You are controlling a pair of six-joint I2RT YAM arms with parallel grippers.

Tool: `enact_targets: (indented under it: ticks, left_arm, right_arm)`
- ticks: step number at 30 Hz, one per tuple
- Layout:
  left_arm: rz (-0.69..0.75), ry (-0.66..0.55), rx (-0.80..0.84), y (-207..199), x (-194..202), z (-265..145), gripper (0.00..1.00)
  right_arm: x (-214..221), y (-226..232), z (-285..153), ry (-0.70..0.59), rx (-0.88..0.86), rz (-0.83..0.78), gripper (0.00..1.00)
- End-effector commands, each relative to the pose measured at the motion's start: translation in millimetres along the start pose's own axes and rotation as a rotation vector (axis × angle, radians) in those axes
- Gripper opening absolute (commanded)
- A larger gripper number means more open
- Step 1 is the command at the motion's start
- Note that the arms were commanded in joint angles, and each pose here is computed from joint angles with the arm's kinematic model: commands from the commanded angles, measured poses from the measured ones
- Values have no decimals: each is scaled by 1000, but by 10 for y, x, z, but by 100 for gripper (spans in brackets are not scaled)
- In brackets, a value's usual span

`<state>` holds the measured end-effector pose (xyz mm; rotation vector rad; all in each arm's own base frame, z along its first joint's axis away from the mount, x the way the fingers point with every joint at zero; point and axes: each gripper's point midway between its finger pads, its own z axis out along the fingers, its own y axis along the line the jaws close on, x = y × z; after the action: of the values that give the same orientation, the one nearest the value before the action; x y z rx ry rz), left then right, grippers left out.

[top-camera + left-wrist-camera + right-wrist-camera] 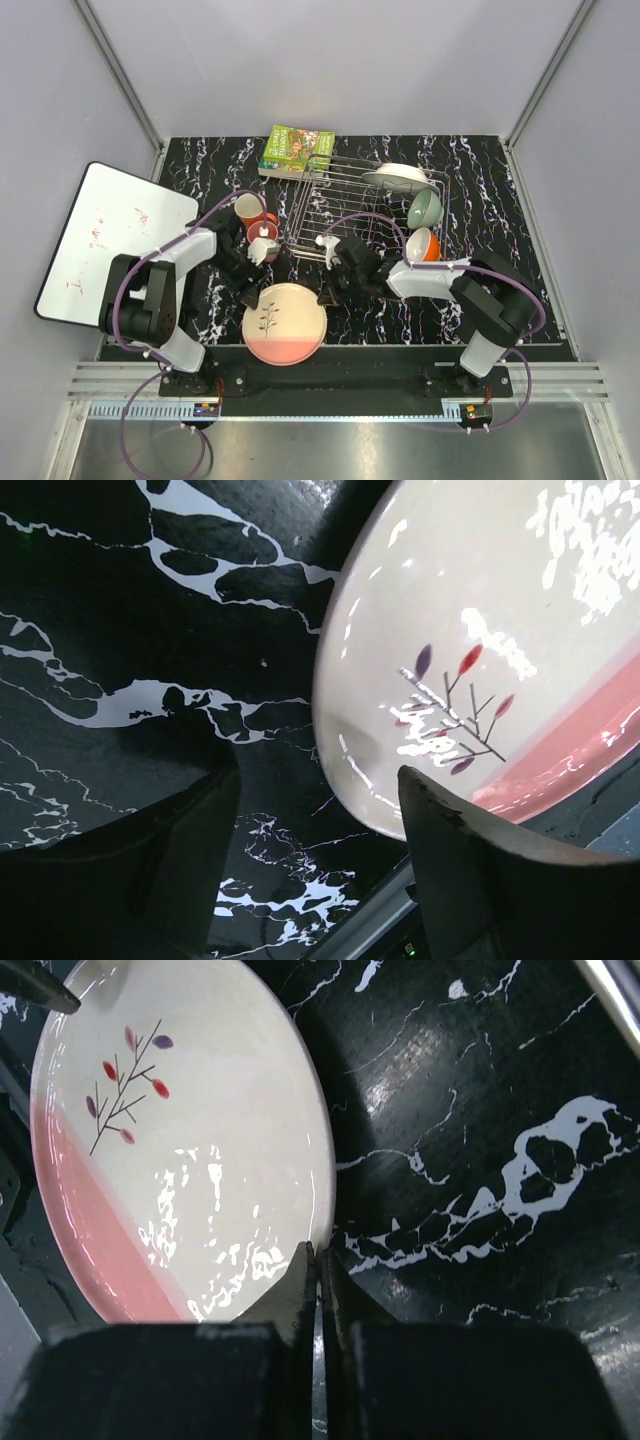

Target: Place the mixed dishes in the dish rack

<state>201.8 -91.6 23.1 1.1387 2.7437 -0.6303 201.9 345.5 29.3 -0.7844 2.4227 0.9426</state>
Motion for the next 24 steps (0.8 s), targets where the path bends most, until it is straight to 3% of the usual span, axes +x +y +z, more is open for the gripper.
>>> enact_targets:
  ticks: [1, 2, 16, 24]
  left_arm:
    - [28, -56, -34, 122, -143, -80, 75]
    - [28, -65, -31, 121, -176, -102, 80]
    - [53, -186, 136, -190, -580, -369, 87]
    - [44, -151, 205, -267, -521, -333, 87]
  right_arm:
    - [-279, 194, -216, -110, -47, -95, 0]
    - [-301, 214, -239, -118, -49, -100, 0]
    - [-893, 547, -476, -245, -74, -255, 0]
    - [-1069, 584, -483, -264, -48, -303, 0]
